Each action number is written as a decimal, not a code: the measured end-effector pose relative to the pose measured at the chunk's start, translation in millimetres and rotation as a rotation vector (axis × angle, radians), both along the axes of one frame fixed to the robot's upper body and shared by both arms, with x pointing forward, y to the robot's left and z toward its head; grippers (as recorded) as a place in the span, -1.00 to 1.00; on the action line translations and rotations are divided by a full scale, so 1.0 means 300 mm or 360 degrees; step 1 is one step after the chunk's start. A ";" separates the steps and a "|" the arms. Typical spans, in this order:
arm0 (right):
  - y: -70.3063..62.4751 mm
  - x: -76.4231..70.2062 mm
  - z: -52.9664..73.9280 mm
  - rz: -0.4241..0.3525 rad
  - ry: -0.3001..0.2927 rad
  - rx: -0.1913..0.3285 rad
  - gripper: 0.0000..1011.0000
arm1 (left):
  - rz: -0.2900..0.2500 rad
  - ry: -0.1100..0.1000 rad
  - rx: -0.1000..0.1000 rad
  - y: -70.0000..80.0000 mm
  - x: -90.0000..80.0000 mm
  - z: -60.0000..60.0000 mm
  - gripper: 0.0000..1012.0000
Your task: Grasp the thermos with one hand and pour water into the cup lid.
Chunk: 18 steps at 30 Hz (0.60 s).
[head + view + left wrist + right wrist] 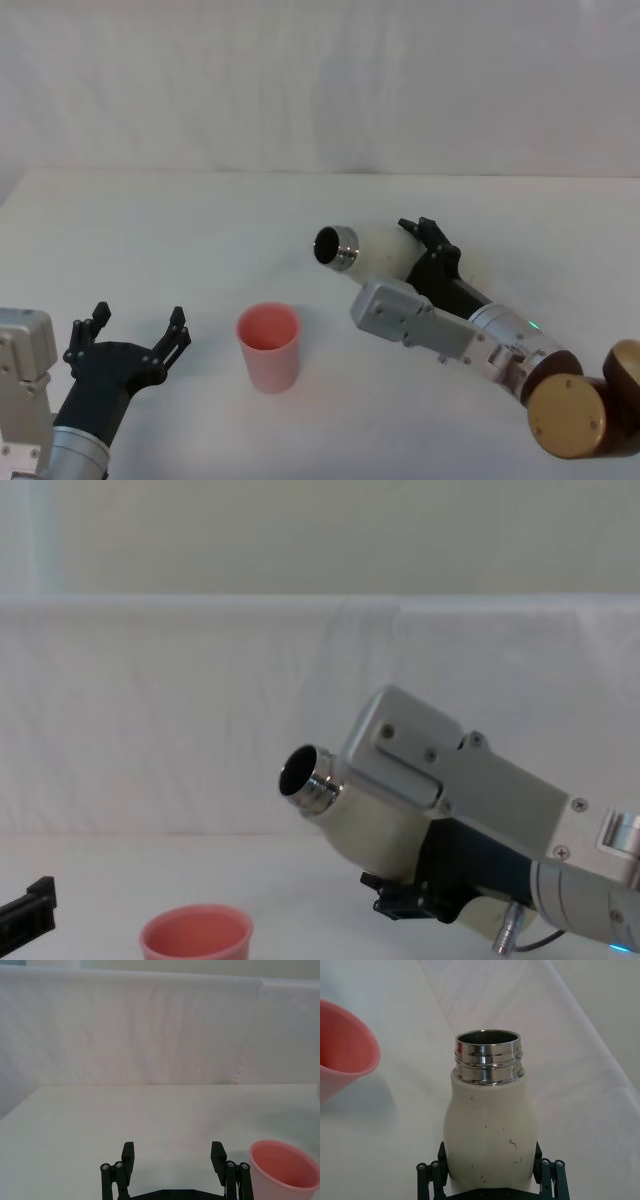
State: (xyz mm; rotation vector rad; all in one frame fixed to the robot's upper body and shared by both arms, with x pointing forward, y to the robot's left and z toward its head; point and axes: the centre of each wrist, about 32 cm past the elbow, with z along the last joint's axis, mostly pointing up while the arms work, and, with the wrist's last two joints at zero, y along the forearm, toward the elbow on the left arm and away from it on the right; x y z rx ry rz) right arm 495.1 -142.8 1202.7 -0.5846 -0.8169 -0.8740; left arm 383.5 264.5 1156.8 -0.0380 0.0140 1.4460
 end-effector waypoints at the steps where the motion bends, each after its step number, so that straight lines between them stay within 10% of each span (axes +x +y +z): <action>1: 0.005 0.000 0.001 0.0004 -0.0008 -0.0016 0.89 | 0.0000 0.0000 0.0000 0.000 0.000 0.000 0.98; 18: 0.056 0.000 0.003 0.0041 -0.0088 -0.0185 0.89 | 0.0000 0.0000 0.0000 0.000 0.000 0.000 0.98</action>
